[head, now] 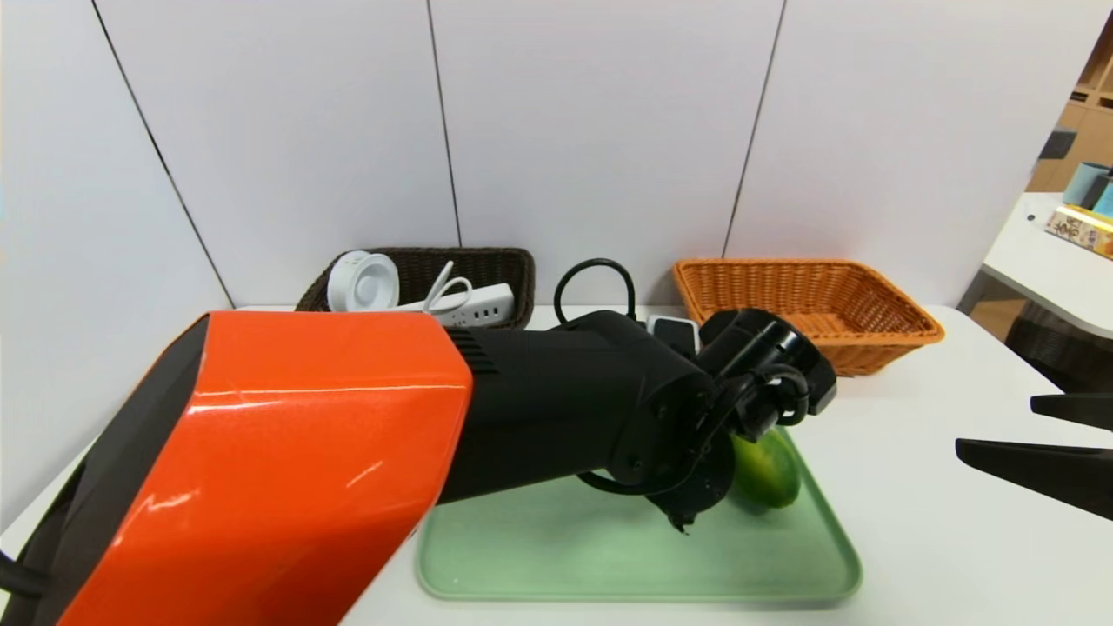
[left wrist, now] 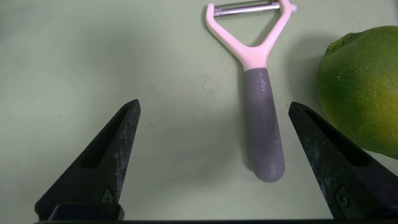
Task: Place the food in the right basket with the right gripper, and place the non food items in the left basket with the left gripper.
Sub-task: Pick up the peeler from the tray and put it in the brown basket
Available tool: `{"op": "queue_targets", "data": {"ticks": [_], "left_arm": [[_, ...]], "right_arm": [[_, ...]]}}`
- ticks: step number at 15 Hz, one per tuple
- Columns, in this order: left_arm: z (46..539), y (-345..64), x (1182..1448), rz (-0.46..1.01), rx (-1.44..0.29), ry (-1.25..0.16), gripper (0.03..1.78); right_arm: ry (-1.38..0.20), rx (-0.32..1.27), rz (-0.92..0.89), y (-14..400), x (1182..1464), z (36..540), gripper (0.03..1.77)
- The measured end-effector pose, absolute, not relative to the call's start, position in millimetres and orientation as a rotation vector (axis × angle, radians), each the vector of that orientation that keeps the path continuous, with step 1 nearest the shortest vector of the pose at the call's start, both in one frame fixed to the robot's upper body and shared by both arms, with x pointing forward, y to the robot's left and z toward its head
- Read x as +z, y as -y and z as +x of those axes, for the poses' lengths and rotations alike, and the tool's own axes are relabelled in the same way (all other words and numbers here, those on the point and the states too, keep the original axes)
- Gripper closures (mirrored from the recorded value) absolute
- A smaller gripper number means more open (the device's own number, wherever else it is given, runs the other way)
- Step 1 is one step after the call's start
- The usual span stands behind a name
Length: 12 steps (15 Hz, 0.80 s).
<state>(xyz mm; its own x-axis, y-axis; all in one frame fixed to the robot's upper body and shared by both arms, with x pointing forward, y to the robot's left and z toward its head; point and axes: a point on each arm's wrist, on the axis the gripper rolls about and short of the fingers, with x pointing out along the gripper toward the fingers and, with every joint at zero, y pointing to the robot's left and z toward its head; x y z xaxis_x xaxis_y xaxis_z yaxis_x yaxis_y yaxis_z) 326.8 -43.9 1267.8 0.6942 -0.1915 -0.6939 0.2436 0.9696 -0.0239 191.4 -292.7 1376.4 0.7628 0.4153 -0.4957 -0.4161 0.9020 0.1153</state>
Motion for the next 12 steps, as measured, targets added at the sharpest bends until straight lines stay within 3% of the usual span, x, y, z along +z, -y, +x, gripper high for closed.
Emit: {"op": "queue_targets", "data": {"ticks": [12], "left_arm": [[333, 53, 1243, 0.112, -0.242, -0.782, 0.12]], "right_arm": [[-0.537, 0.452, -0.002, 293, 1376, 192, 0.10]]}}
